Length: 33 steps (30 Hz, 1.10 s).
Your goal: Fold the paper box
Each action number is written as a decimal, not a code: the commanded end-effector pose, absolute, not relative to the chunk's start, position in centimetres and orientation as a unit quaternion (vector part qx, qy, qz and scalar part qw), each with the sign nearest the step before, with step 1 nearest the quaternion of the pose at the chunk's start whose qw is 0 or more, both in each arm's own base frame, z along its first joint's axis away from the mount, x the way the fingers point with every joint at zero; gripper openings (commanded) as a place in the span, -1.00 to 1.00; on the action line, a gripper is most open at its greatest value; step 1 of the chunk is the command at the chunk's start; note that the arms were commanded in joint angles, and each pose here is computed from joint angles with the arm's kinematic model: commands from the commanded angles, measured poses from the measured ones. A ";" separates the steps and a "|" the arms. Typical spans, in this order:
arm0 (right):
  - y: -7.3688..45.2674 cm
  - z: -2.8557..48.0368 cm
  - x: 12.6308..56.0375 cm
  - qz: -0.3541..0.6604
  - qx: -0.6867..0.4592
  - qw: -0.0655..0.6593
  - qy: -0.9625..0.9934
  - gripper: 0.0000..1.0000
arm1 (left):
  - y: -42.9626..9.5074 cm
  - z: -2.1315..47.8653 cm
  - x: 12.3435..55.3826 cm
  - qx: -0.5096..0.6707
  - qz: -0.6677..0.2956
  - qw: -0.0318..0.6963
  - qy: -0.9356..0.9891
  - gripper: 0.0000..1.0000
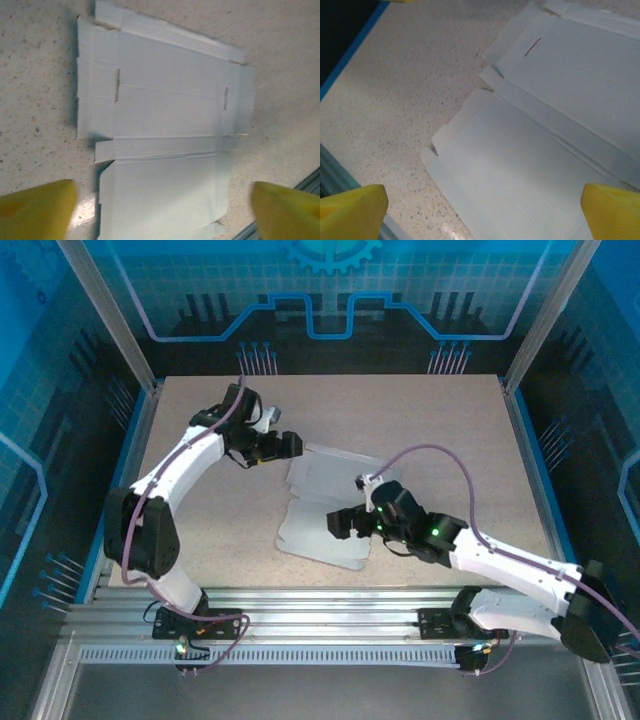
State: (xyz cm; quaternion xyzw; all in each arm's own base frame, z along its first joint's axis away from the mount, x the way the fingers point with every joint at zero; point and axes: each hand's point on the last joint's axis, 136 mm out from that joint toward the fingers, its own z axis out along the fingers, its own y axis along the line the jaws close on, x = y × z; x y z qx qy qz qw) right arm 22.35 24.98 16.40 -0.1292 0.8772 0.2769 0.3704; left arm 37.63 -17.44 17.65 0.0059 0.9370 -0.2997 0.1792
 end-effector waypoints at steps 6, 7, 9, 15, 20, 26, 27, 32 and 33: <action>21.3 16.4 22.1 0.302 -0.065 0.380 0.872 1.00 | -19.0 19.0 37.7 0.024 -0.364 0.206 0.908 0.99; 21.3 16.3 21.9 0.298 -0.065 0.376 0.875 1.00 | -19.1 18.8 37.9 0.027 -0.368 0.209 0.905 0.99; 21.4 15.9 21.7 0.290 -0.067 0.372 0.879 1.00 | -19.3 18.3 38.3 0.033 -0.370 0.221 0.902 0.99; 24.3 13.5 21.3 0.294 -0.092 0.340 0.888 1.00 | -19.3 16.6 40.4 0.048 -0.346 0.174 0.921 0.99; 28.0 11.5 20.5 0.296 -0.119 0.305 0.897 1.00 | -18.7 14.8 41.8 0.066 -0.303 0.135 0.941 0.98; 30.8 9.0 19.5 0.289 -0.142 0.264 0.909 1.00 | -18.3 11.4 43.1 0.067 -0.265 0.063 0.960 0.88; 31.1 8.5 19.2 0.289 -0.146 0.258 0.910 1.00 | -18.2 10.9 43.3 0.067 -0.258 0.053 0.962 0.87; 31.4 6.5 18.3 0.297 -0.138 0.234 0.915 1.00 | -17.1 9.0 44.7 0.067 -0.212 0.035 0.974 0.71; 31.3 6.1 18.1 0.300 -0.135 0.229 0.916 1.00 | -17.2 8.9 44.8 0.070 -0.214 0.033 0.974 0.64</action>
